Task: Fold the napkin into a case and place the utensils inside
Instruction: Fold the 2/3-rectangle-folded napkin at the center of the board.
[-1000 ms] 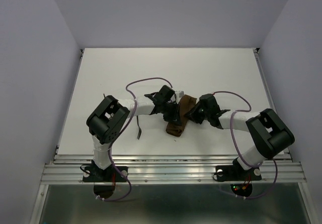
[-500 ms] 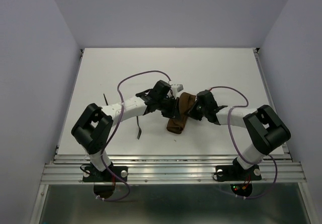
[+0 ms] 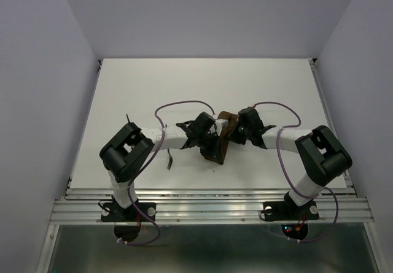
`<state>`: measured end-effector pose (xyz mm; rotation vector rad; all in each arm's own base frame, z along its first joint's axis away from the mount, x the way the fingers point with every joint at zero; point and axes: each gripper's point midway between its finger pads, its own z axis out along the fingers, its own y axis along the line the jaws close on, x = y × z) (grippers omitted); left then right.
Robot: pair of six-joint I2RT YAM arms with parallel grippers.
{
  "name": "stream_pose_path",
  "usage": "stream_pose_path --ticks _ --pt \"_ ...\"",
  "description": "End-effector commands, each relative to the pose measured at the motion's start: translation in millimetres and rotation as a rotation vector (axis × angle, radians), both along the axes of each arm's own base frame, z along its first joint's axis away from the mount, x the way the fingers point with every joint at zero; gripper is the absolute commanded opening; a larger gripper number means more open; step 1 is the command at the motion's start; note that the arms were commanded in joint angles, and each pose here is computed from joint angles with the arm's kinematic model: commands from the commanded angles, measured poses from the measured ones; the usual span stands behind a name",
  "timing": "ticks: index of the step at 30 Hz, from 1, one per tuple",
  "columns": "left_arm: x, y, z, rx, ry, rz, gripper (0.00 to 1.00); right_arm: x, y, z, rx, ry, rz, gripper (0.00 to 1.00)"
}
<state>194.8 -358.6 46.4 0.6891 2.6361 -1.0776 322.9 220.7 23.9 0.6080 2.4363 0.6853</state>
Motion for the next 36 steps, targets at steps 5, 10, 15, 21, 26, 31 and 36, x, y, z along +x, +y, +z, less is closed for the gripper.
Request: stream_pose_path --ticks 5,10,15,21,26,31,36 --pt "-0.9 -4.7 -24.6 0.011 0.013 -0.001 0.0 9.7 -0.1 9.8 -0.053 -0.031 0.014 0.01" --pt "7.1 -5.9 8.7 -0.009 -0.045 0.008 0.0 7.8 -2.9 13.6 -0.072 -0.041 0.031 0.01" --pt "21.8 -3.5 74.1 -0.12 -0.145 0.007 0.0 6.0 -3.5 13.4 -0.081 -0.044 0.048 0.01" --pt "48.8 15.2 79.5 -0.152 -0.143 0.069 0.0 5.0 -1.5 10.1 -0.08 -0.034 0.062 0.01" --pt "61.3 25.9 46.8 -0.089 -0.08 0.136 0.0 5.9 -0.5 11.1 -0.078 -0.036 0.066 0.01" --pt "46.3 29.4 7.6 -0.049 0.022 0.141 0.0 6.9 1.4 11.4 -0.074 -0.036 0.07 0.01" --pt "34.3 38.3 -38.6 0.032 0.114 0.162 0.0 6.8 1.8 4.9 -0.082 -0.022 0.076 0.01"
